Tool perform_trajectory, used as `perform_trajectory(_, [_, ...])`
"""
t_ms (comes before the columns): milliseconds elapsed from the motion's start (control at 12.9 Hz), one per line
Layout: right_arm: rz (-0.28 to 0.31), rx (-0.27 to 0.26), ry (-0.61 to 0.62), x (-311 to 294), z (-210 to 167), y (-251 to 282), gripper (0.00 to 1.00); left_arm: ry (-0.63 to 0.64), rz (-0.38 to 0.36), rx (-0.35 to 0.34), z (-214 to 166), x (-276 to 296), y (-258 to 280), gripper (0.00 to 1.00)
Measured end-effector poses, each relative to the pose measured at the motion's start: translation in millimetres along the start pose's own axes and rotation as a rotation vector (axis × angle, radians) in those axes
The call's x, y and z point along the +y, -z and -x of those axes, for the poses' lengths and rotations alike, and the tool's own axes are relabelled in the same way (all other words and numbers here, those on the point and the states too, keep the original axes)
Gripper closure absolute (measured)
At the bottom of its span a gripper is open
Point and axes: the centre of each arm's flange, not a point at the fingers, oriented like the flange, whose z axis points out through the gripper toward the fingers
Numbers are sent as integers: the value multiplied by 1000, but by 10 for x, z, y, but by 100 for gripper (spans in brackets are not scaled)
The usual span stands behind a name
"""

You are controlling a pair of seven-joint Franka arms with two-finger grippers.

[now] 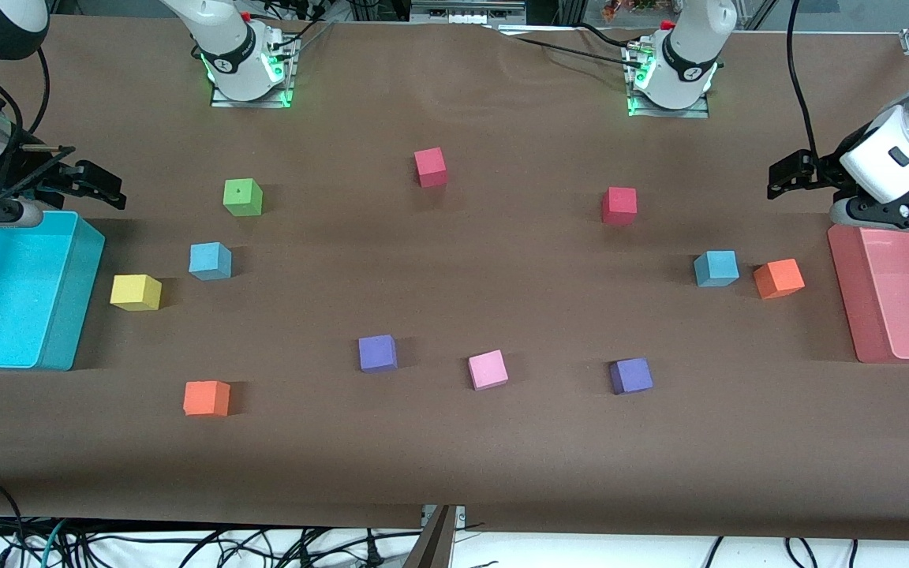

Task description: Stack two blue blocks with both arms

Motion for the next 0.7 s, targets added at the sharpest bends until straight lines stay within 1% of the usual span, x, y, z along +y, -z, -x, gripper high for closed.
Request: perform_trajectory(700, [0,0,0,0,0,0,0,4,1,-23,16,-12,-29,0])
